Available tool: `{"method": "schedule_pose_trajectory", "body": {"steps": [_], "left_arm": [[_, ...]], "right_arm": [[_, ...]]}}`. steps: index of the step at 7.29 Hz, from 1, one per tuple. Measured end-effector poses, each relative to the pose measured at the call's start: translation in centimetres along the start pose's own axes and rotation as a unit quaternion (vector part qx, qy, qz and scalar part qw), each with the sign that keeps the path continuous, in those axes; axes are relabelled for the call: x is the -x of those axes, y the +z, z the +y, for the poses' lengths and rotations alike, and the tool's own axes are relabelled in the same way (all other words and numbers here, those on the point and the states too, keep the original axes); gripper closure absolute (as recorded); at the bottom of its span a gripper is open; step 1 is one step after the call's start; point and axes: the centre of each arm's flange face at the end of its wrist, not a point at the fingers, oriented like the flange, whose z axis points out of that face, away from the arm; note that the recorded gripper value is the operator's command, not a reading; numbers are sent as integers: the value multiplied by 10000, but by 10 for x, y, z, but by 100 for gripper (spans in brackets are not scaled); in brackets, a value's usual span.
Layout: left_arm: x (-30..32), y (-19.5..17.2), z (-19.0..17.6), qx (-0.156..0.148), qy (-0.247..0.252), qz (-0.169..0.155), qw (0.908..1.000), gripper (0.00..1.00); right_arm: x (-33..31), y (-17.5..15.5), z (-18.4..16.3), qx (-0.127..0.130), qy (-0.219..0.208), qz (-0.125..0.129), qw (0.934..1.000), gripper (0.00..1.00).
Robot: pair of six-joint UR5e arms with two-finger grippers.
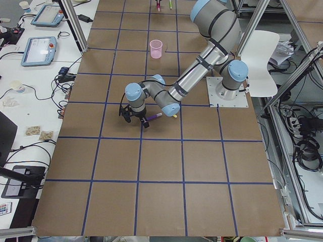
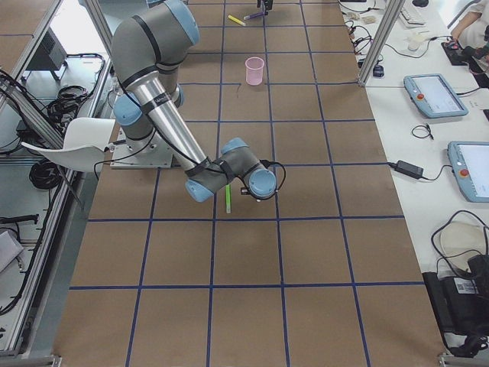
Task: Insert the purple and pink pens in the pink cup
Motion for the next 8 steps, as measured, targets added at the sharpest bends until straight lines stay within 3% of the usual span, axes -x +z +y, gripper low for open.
{"method": "schedule_pose_trajectory", "body": {"steps": [2,3,4,6,8], "left_arm": [[-1,2,0,19,-46,23,10000,46],[-1,2,1,33,-57,32,10000,81],[-1,2,1,50,-57,37,10000,100],[-1,2,1,70,-39,30,10000,100],[-1,2,1,72,-33,22,10000,100]], "right_arm": [[-7,-27,-23,209,103,93,9997,94],[-17,-46,-53,343,127,117,9993,94],[-28,-62,-98,442,136,81,9989,93],[-47,-86,-202,705,235,6,9972,93],[-59,-89,-314,1178,195,-43,9928,93]]}}
